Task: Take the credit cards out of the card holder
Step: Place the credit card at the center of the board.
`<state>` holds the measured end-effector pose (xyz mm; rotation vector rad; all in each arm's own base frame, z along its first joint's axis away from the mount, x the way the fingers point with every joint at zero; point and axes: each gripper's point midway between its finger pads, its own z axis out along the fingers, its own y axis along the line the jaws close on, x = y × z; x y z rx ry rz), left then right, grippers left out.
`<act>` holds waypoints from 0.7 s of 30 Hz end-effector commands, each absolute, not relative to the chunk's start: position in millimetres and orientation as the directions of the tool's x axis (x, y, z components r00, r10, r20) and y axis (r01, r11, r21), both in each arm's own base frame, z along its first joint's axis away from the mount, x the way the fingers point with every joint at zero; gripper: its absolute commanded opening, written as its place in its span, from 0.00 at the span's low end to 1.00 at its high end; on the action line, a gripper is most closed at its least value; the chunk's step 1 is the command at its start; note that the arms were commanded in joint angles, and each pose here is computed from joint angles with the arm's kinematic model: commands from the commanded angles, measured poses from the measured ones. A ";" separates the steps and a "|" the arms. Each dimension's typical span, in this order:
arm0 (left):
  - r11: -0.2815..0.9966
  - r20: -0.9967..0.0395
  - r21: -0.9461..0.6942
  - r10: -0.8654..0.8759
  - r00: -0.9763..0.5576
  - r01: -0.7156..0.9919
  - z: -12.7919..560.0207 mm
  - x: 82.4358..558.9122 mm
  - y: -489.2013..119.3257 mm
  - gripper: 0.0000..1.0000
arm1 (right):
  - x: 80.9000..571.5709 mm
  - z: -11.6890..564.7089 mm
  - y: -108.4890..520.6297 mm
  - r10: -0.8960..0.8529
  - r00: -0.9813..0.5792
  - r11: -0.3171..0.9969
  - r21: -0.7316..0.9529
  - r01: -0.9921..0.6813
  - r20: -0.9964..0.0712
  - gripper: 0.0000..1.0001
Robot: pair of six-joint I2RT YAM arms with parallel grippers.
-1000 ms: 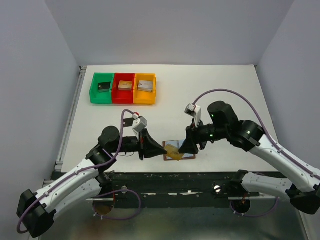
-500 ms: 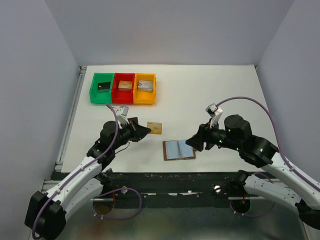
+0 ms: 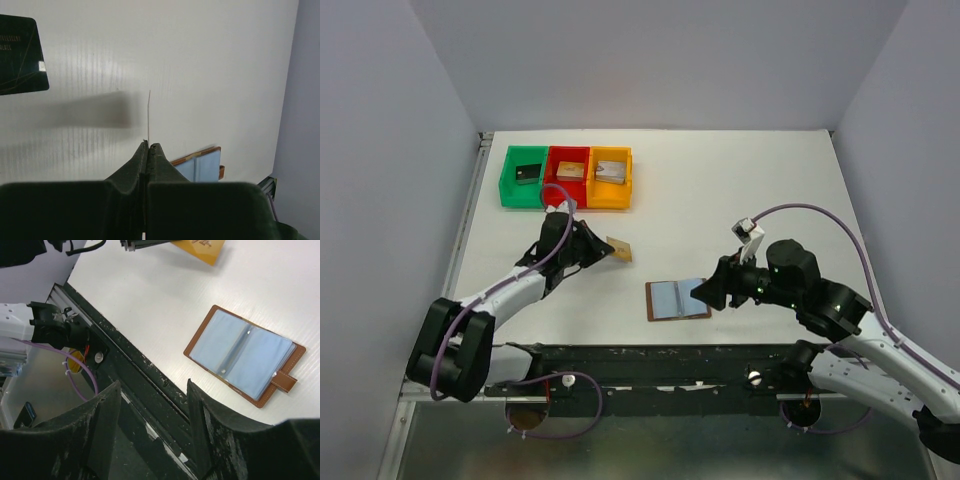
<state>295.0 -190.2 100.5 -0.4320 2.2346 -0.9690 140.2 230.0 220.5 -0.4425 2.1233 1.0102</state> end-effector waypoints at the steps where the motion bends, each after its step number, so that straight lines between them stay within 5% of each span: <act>1: 0.700 -0.458 -0.713 -0.520 -0.721 -0.052 96.5 323.3 -187.1 0.00 | 132.7 221.3 233.4 -0.004 -0.676 0.590 0.544 -0.596 -0.737 0.63; 21: 0.734 -0.425 -0.676 -0.464 -0.778 -0.068 62.5 352.0 -193.0 0.05 | 126.7 204.1 227.5 -0.035 -0.680 0.596 0.531 -0.603 -0.733 0.63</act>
